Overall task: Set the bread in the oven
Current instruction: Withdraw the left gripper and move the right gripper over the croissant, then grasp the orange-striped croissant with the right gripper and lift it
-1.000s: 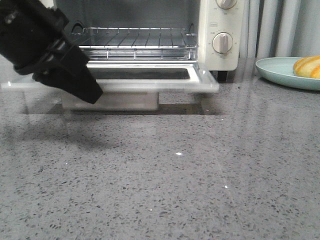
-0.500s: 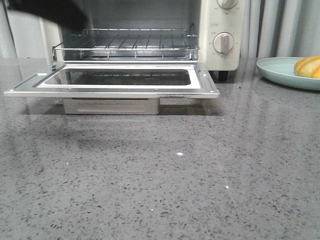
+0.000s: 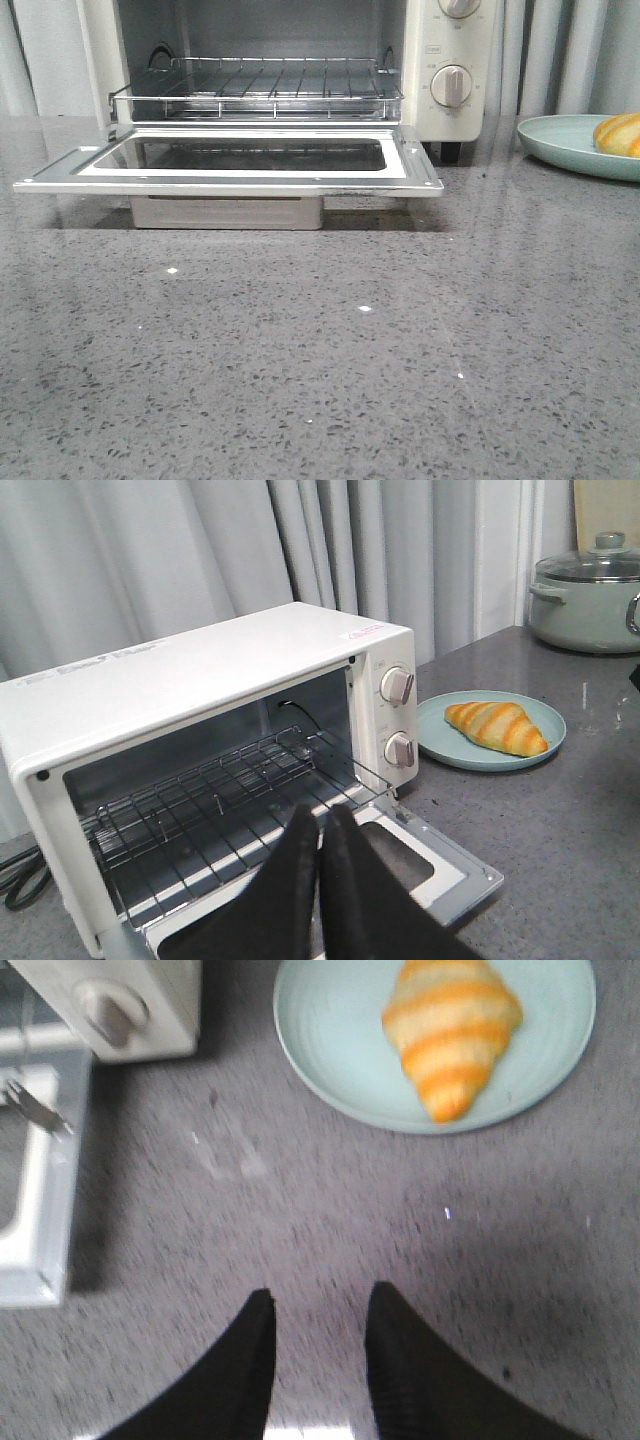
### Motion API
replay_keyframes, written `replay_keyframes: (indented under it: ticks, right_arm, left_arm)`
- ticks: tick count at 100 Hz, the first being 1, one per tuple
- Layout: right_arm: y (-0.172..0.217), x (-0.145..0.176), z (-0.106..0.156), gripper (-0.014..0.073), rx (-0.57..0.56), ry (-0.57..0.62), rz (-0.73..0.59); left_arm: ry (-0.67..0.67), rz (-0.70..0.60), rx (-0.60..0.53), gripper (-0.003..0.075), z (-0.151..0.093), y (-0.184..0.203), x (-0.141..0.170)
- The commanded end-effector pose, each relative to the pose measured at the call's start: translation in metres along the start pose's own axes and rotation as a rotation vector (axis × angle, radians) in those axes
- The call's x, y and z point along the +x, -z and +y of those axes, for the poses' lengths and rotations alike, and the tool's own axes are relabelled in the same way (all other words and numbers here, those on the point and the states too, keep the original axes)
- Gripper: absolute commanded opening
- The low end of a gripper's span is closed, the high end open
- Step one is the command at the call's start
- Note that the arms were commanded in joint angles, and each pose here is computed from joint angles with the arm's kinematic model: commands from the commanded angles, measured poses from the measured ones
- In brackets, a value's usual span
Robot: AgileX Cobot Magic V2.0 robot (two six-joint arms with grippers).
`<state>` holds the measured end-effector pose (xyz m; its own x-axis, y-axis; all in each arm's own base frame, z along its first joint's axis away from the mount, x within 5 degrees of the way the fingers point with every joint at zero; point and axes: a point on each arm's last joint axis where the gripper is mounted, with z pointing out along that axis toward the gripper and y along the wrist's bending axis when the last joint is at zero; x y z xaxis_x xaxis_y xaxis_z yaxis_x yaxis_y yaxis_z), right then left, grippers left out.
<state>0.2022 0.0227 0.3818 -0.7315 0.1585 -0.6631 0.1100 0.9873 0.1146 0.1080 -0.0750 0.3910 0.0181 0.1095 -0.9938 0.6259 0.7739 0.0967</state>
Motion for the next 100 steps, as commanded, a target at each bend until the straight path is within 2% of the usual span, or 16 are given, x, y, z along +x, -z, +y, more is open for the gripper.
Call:
replay_keyframes:
  ticks: [1, 6, 12, 25, 35, 46, 65, 80, 100]
  right_arm:
    - [0.001, -0.013, -0.003, 0.0195, -0.042, 0.046, 0.052]
    - [-0.004, -0.017, -0.002, 0.0195, -0.108, 0.079, 0.104]
    - [-0.006, -0.025, -0.005, 0.0195, -0.130, 0.177, 0.105]
    - [-0.007, -0.049, -0.019, 0.0195, 0.003, 0.234, -0.001]
    - [-0.015, -0.063, -0.028, 0.0195, 0.057, 0.190, -0.065]
    - [-0.038, -0.073, -0.033, 0.0211, 0.078, 0.187, -0.059]
    - [-0.098, -0.082, -0.048, 0.0340, 0.208, 0.170, -0.006]
    - [-0.142, -0.082, -0.049, 0.0346, 0.196, 0.138, 0.029]
    - [-0.179, -0.079, -0.048, 0.0342, 0.163, 0.122, 0.041]
  left_arm:
    - [0.042, -0.082, -0.056, -0.0022, 0.001, 0.014, 0.003]
    - [0.046, -0.086, -0.059, -0.0022, 0.000, 0.019, 0.008]
    - [0.051, -0.095, -0.064, -0.0022, -0.001, 0.023, 0.012]
    - [0.049, -0.121, -0.079, -0.0022, -0.001, 0.028, 0.012]
    - [0.049, -0.124, -0.082, -0.0022, -0.001, 0.028, 0.012]
    - [0.049, -0.124, -0.082, -0.0022, -0.001, 0.028, 0.012]
    - [0.055, -0.123, -0.079, -0.0022, -0.001, 0.028, 0.012]
    - [0.074, -0.122, -0.069, -0.0022, -0.002, 0.028, 0.012]
    - [0.074, -0.108, -0.054, -0.0022, -0.003, 0.028, 0.013]
